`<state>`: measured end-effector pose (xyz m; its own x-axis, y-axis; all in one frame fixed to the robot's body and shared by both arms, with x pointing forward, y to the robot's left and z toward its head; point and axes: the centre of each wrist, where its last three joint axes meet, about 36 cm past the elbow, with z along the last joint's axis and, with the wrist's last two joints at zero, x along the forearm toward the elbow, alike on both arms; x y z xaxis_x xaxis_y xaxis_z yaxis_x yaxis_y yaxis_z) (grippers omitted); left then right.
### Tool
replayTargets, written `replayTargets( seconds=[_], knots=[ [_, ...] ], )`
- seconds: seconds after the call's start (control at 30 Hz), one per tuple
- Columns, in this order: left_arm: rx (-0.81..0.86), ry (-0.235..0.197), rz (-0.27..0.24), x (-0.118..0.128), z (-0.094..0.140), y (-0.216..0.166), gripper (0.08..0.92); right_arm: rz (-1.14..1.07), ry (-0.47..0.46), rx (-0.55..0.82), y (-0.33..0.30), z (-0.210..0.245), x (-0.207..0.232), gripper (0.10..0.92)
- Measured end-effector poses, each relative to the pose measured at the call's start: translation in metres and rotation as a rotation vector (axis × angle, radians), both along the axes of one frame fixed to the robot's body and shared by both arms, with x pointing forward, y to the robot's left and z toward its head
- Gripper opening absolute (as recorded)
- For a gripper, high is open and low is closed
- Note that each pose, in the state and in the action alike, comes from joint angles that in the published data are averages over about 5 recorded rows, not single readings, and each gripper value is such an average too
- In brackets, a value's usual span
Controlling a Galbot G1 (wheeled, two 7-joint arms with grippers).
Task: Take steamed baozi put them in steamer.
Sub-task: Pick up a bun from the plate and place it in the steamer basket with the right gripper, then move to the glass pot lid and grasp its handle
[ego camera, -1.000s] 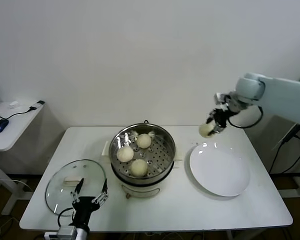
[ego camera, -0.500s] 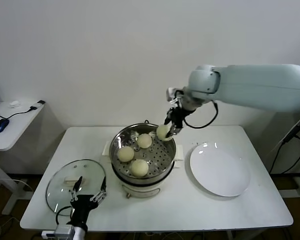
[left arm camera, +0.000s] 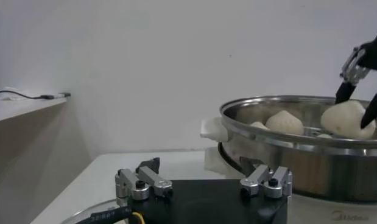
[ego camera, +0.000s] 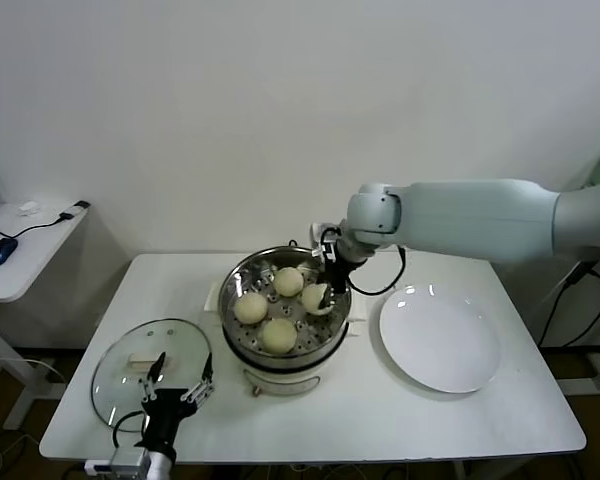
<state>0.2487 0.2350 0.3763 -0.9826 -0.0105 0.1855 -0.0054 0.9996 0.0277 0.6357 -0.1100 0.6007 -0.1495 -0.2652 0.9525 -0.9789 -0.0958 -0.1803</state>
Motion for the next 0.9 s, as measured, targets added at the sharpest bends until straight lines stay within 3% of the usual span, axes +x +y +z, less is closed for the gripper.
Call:
replayTargets(
  seconds=[0.33,0.67,0.9],
  knots=[
    [0.008,-0.002,0.002,-0.001,0.001,0.002,0.823,0.018,0.007,-0.014,0.005,-0.012,0.002,0.563],
    [0.009,-0.006,0.002,-0.003,0.005,0.001,0.823,0.027,0.014,0.016,-0.003,0.0,0.009,0.785],
    [0.01,-0.012,0.007,-0.003,0.008,0.002,0.823,-0.004,-0.016,0.11,-0.016,0.028,0.019,0.822]
  ],
)
